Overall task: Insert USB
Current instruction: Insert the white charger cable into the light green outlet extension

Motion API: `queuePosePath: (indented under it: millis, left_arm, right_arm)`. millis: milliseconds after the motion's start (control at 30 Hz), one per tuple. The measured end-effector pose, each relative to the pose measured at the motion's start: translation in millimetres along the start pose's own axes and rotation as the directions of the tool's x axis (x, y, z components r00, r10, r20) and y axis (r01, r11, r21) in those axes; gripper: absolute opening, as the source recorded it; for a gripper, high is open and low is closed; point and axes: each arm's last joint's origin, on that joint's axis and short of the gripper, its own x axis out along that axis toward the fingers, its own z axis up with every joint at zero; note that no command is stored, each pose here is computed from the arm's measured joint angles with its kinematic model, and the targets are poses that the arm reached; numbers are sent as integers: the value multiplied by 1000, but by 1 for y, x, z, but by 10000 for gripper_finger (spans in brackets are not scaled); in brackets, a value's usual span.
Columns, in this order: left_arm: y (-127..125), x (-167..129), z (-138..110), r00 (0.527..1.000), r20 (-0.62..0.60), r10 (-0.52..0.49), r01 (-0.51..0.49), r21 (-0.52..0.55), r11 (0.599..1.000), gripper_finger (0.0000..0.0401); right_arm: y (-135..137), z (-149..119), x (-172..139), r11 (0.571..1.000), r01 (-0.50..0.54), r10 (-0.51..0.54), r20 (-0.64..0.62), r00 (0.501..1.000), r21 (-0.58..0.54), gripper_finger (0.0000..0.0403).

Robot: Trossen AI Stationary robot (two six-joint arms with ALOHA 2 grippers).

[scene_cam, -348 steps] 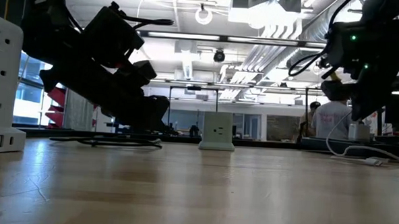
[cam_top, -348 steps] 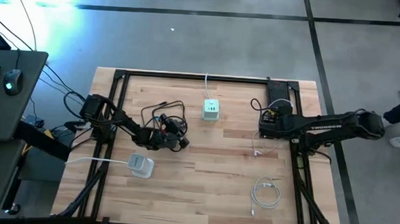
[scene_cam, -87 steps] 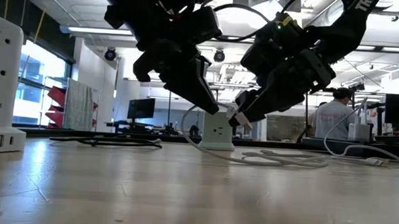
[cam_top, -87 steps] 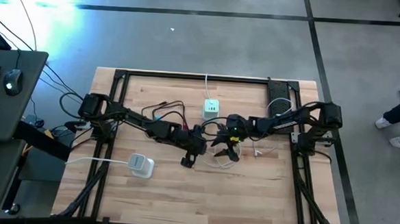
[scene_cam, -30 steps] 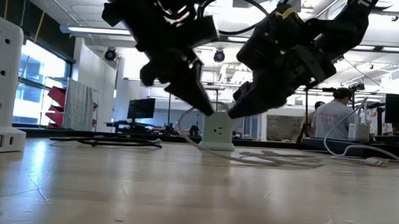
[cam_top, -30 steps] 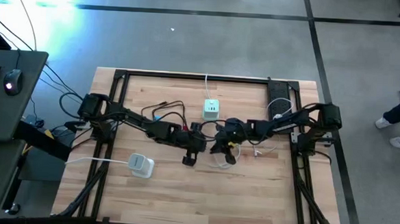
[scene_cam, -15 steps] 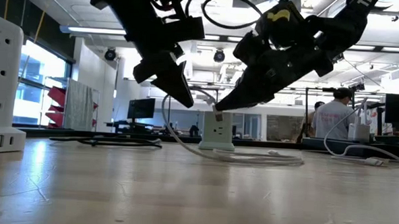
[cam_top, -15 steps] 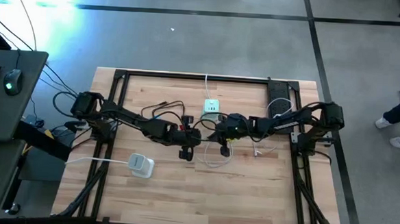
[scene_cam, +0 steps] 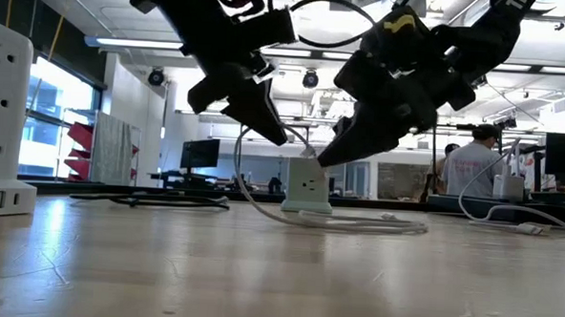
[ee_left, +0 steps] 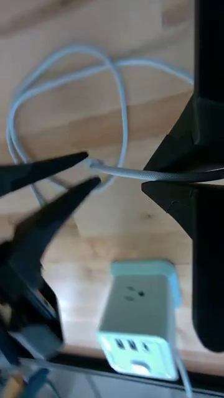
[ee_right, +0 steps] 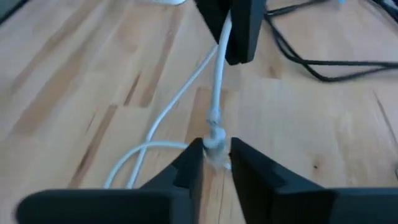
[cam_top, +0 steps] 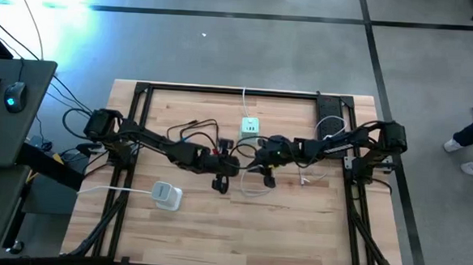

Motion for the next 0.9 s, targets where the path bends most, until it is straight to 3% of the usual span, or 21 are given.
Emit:
queuePosePath:
  millis: [167,300,700,900]
  left_arm:
    - [-7,-2,3,998,30,-56,55,33,998,0]
    - [-11,-4,8,993,79,-89,85,53,995,0]
    - [-14,-7,15,985,147,-95,83,85,993,0]
    - [-14,-7,16,983,161,-89,77,80,994,0]
  right_arm:
    - [9,2,1,987,-109,112,25,993,-117,161]
    - [12,4,2,974,-163,173,48,984,-159,193]
    - [18,7,4,950,-279,294,96,951,-142,199]
    - [26,9,6,955,-259,274,90,957,-146,199]
